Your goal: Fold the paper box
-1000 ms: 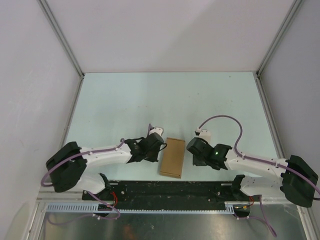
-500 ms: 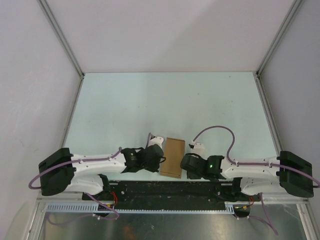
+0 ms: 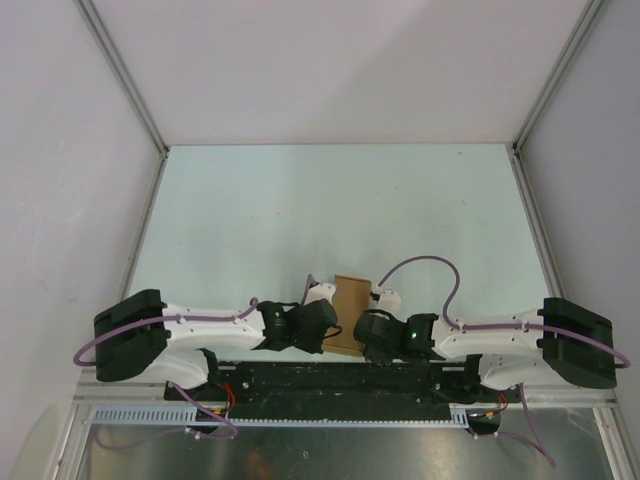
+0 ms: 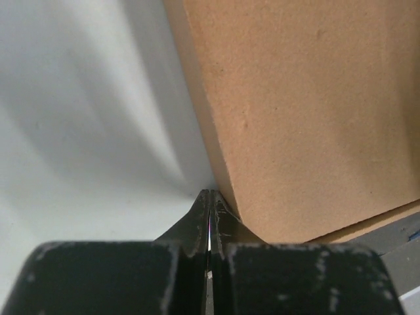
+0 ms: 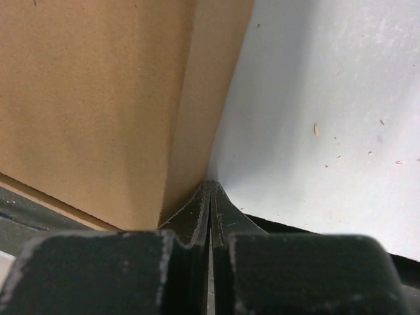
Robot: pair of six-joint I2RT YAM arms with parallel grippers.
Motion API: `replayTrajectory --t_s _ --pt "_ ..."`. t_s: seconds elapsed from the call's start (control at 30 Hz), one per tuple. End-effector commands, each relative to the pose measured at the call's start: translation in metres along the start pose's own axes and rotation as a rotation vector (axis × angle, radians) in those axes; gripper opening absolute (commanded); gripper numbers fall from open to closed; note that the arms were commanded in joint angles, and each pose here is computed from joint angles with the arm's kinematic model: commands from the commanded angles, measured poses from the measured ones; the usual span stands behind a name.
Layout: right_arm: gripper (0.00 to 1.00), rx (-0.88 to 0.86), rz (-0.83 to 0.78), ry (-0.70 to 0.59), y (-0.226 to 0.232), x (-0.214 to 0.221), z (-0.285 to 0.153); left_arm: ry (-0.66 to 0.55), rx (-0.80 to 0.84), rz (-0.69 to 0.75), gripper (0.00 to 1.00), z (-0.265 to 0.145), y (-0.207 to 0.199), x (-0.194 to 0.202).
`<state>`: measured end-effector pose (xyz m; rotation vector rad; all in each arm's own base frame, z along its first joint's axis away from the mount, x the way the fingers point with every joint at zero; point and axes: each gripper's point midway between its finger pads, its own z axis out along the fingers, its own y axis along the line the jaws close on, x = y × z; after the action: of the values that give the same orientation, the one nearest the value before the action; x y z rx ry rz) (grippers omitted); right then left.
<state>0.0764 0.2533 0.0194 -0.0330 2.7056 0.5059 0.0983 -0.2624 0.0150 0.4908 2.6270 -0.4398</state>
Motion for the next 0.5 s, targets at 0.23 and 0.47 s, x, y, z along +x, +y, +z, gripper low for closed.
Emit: replayTrajectory --t_s 0.23,0.47 --pt "0.00 -0.085 0.074 -0.063 0.026 -0.013 0.004 -0.017 0.067 0.019 0.00 0.001 -0.050 -0.012" --pt "0.00 -0.109 0.082 -0.078 0.031 -0.017 0.000 -0.012 0.082 0.030 0.00 0.003 -0.063 -0.009"
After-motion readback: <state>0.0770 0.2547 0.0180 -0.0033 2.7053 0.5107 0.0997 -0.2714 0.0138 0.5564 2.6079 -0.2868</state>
